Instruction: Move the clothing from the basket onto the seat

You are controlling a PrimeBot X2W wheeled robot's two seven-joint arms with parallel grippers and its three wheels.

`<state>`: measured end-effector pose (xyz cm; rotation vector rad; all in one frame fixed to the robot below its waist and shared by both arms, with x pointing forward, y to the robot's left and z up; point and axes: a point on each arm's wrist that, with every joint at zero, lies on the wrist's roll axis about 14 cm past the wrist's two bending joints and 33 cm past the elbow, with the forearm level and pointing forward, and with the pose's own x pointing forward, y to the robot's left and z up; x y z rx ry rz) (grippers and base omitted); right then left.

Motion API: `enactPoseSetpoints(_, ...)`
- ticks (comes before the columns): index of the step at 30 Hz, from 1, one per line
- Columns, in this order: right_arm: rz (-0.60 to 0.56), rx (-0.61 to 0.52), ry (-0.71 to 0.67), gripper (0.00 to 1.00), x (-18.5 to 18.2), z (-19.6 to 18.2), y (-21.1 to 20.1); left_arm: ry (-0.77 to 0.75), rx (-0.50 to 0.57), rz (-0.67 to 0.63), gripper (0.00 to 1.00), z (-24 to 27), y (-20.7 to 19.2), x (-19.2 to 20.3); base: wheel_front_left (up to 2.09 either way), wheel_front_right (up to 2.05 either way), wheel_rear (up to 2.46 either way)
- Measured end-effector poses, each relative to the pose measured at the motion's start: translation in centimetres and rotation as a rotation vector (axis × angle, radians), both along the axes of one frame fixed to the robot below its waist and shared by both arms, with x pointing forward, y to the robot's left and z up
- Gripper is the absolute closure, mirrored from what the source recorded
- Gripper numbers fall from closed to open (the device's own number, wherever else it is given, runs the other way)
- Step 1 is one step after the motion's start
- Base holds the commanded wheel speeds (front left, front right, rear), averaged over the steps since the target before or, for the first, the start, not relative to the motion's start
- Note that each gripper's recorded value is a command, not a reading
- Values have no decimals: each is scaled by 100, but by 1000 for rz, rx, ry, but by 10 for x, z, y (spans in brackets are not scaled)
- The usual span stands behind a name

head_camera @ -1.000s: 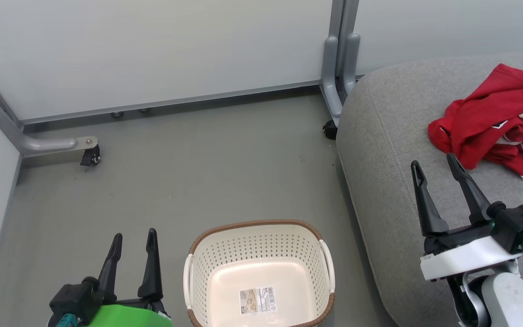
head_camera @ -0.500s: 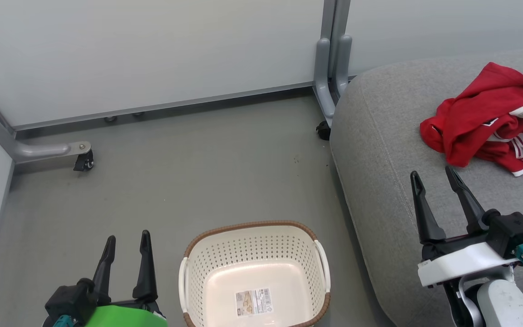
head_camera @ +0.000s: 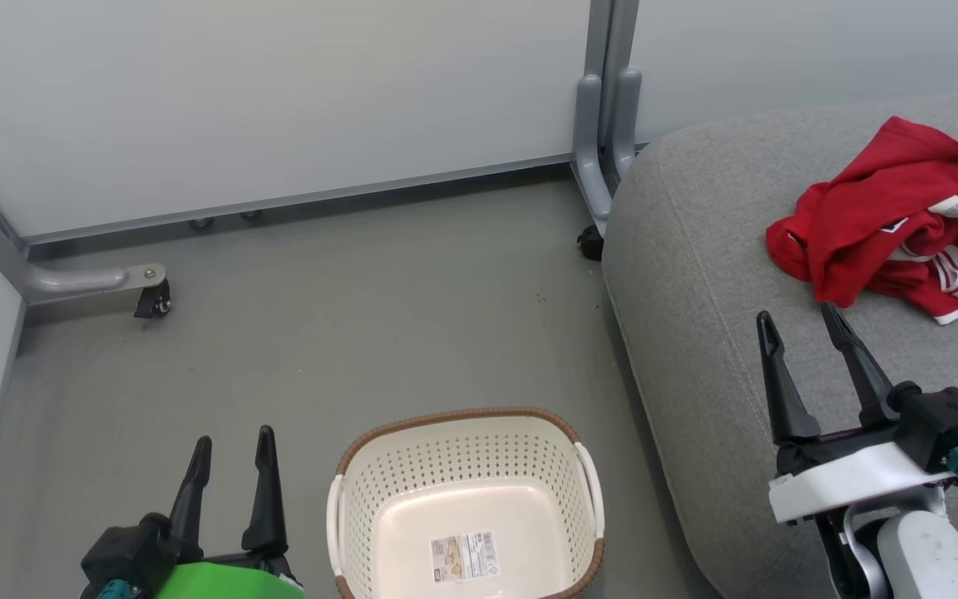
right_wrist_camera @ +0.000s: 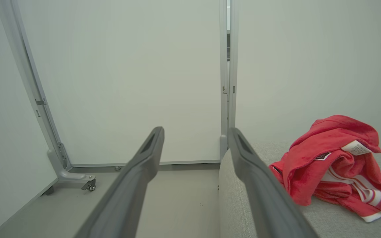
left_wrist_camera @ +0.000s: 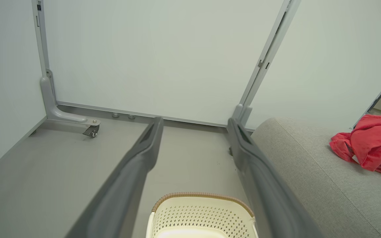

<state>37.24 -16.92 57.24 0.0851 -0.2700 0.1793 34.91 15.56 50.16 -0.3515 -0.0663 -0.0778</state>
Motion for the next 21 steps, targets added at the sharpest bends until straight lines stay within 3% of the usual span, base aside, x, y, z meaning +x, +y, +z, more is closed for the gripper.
enactPoseSetpoints(11, 12, -1, -5, 0, -2, 2, 2, 2, -9, 15, 0, -1, 5, -2, 0, 0, 0)
enactPoseSetpoints(21, 10, 1, -4, 0, -2, 2, 1, 16, -83, -11, 0, -5, -1, -3, 0, 0, 0)
